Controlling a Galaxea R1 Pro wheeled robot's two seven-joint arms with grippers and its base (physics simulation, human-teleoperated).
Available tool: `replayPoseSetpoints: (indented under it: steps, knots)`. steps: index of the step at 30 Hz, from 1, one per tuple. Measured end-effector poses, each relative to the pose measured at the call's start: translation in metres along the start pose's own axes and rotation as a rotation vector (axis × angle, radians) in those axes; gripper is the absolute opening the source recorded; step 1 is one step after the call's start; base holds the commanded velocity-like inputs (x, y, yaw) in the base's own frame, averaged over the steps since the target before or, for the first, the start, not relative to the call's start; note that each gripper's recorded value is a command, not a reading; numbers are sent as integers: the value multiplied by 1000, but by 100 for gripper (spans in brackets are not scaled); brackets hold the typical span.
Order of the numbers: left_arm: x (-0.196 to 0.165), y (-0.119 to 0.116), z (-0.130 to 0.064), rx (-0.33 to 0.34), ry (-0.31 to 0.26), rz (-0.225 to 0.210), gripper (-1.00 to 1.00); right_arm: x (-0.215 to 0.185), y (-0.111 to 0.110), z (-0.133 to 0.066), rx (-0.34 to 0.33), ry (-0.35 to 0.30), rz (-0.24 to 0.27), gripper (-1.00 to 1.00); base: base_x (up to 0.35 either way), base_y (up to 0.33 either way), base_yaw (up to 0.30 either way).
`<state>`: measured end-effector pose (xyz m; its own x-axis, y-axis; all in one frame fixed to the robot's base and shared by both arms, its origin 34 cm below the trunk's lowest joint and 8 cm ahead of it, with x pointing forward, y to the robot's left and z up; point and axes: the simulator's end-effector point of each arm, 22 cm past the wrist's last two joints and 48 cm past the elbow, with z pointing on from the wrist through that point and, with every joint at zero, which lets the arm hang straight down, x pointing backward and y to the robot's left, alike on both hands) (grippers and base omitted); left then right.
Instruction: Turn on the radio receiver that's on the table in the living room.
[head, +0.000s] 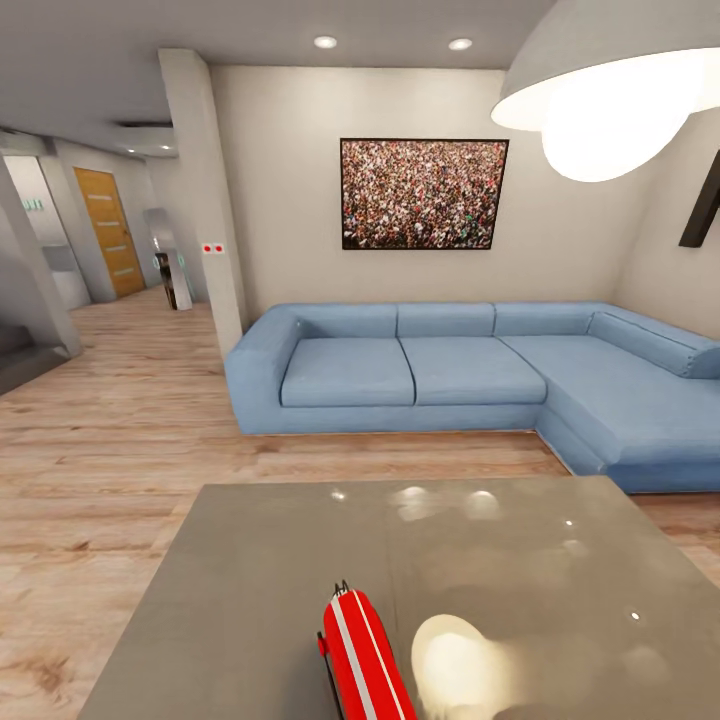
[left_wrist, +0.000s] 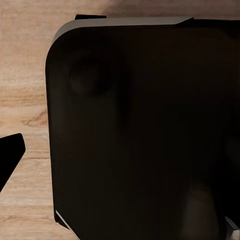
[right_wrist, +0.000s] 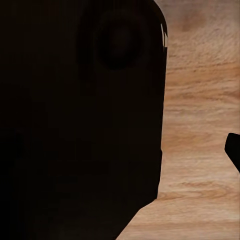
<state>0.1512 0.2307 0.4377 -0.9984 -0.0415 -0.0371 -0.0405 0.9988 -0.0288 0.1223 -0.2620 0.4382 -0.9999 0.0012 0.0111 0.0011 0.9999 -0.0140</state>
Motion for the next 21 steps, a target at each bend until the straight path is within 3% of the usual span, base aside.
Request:
replayPoseSetpoints:
  steps: [21]
  knots:
    - [0, -1, -33, 0, 7, 0, 100, 1, 3, -33, -2, 3, 10, 100, 0, 0, 0]
